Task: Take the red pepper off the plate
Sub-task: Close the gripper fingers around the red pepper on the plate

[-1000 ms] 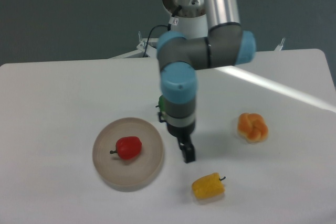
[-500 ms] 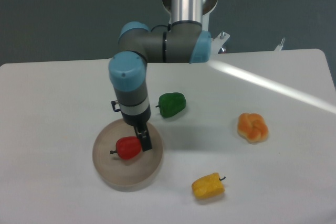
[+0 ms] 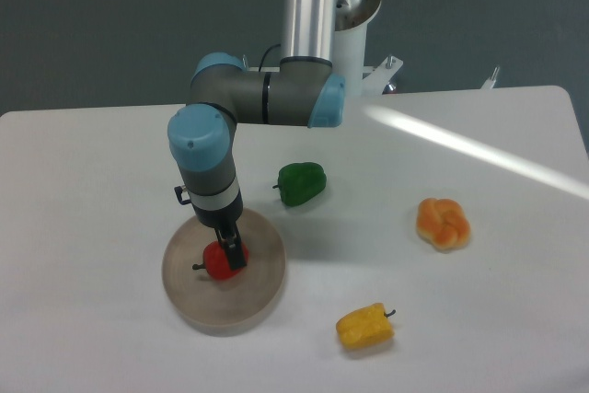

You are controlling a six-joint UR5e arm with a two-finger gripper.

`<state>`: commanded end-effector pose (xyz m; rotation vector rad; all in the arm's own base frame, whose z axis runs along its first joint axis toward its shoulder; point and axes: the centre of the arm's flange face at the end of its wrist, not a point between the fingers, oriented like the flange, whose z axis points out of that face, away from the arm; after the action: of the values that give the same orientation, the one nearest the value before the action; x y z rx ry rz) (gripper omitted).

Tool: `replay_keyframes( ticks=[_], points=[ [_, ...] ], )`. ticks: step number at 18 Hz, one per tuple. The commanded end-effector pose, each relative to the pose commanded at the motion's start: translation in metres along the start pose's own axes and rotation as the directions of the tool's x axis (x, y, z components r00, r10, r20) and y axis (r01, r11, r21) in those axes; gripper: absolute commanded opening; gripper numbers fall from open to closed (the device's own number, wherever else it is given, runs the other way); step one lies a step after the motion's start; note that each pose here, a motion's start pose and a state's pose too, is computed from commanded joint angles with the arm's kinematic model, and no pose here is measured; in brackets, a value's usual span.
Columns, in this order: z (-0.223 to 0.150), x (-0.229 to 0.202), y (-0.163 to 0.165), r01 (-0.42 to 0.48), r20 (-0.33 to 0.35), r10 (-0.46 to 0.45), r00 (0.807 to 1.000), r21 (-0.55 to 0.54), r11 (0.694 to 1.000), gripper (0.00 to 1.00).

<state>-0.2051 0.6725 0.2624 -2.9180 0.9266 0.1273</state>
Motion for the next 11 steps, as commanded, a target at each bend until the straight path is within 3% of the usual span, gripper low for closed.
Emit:
replay_keyframes(
  ticks=[11],
  points=[
    [0.022, -0.005, -0.003, 0.031, -0.001, -0.031, 1.0, -0.001, 1.0, 1.0]
  ],
)
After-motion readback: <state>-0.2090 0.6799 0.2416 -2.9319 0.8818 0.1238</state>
